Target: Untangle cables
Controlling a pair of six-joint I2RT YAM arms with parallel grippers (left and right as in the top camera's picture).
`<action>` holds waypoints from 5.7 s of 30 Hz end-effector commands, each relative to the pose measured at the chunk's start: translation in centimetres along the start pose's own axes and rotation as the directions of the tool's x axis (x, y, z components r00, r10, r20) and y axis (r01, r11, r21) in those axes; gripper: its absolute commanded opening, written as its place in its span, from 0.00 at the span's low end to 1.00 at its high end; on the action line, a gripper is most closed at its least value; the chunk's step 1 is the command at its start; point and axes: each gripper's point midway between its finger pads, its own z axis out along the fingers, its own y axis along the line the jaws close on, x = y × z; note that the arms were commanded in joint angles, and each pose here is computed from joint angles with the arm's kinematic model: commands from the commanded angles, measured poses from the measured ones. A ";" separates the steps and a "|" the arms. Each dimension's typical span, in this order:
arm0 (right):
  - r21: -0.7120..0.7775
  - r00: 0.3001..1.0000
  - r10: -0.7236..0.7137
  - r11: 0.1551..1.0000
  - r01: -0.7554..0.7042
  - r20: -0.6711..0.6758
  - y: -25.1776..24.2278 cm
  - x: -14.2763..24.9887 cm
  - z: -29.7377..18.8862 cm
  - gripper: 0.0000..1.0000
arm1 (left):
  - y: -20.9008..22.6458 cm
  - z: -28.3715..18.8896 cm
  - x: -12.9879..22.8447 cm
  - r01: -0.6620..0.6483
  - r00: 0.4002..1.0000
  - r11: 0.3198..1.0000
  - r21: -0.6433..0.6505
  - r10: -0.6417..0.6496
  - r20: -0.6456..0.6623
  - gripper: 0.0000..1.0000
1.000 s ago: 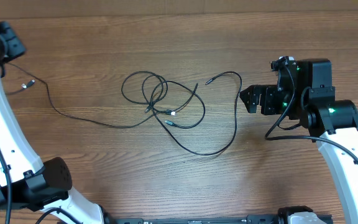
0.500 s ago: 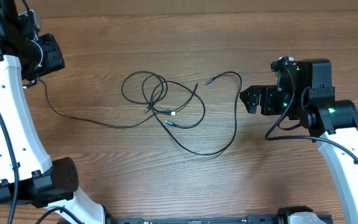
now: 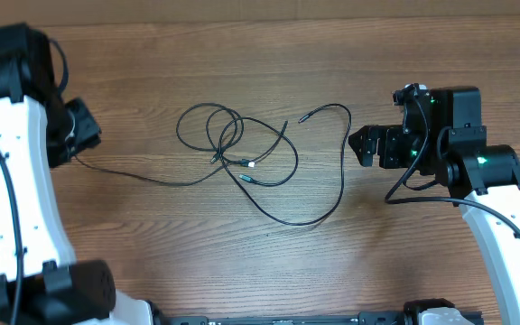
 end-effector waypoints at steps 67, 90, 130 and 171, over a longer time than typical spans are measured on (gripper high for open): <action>0.009 1.000 0.026 1.000 -0.026 -0.011 -0.2 0.2 0.0 1.00 | 2.1 24.5 -7.9 0.068 0.995 0.979 0.190 -0.081 0.060 0.04; 0.009 1.000 0.024 1.000 -0.024 -0.006 -0.2 0.1 0.0 1.00 | -1.0 2.1 -13.5 0.066 0.981 0.849 0.524 -0.151 0.121 0.04; 0.008 1.000 0.022 1.000 -0.022 0.000 -0.2 -0.1 0.0 1.00 | 9.5 -8.7 -15.5 0.030 0.876 0.850 0.526 -0.276 0.395 0.04; 0.011 0.999 0.033 0.999 -0.033 -0.023 -0.4 0.3 0.5 1.00 | 16.0 -5.7 -13.8 0.445 0.802 0.872 0.202 -0.489 0.343 0.84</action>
